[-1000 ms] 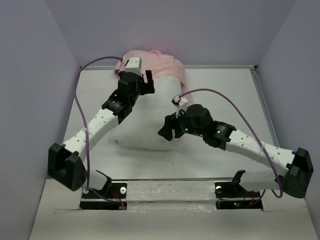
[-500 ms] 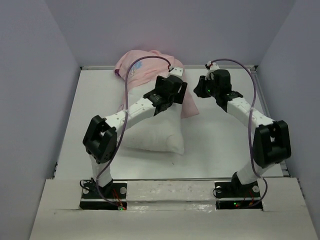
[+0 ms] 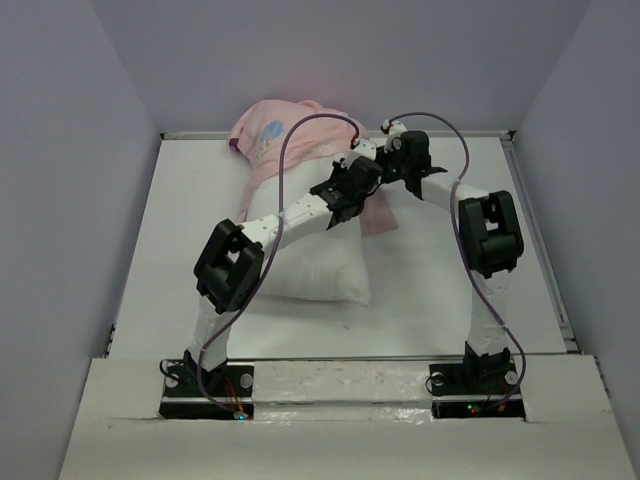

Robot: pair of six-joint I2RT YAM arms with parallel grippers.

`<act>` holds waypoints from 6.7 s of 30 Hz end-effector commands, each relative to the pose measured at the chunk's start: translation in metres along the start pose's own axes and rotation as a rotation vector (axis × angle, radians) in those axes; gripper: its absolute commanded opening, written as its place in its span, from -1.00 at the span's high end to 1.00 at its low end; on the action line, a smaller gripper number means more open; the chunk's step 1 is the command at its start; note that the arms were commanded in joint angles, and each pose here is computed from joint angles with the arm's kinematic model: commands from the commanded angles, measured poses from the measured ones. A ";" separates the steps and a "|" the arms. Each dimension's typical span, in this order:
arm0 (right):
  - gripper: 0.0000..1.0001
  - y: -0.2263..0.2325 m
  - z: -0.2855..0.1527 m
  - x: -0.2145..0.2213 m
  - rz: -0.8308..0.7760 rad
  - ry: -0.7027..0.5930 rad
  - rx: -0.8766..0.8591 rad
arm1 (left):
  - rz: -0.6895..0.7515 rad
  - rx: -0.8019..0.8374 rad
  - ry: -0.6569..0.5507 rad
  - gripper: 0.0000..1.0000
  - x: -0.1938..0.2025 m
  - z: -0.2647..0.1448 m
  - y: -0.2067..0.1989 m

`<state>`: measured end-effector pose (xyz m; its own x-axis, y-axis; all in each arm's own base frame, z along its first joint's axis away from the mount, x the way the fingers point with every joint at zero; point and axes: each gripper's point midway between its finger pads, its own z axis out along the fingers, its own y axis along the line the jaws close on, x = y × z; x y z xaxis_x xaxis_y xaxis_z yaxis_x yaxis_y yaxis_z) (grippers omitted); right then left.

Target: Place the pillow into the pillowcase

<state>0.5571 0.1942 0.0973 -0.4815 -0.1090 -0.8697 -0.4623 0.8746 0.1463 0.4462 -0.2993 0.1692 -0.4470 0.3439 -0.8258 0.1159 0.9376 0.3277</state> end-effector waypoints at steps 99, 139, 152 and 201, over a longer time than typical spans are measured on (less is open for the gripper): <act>1.00 0.345 -0.276 -0.041 -0.155 -0.135 -0.659 | -1.121 0.745 -0.462 1.00 -0.009 -0.136 -0.001; 1.00 0.275 -0.184 -0.101 0.056 -0.129 -0.486 | -1.026 0.703 -0.601 1.00 -0.004 -0.236 0.104; 1.00 0.316 -0.280 -0.186 -0.060 -0.332 -0.494 | -0.979 0.680 -0.663 1.00 -0.016 -0.296 0.085; -0.38 0.208 -0.258 -0.041 0.081 -0.072 -0.277 | -0.910 0.717 -0.647 -0.98 -0.058 -0.298 0.063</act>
<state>0.2948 0.2358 0.2354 -0.5746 -0.0066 -0.8184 -0.5372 0.7575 0.3711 0.2140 -0.3261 0.2779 -0.2229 -0.5274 -0.8199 0.5272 0.6422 -0.5564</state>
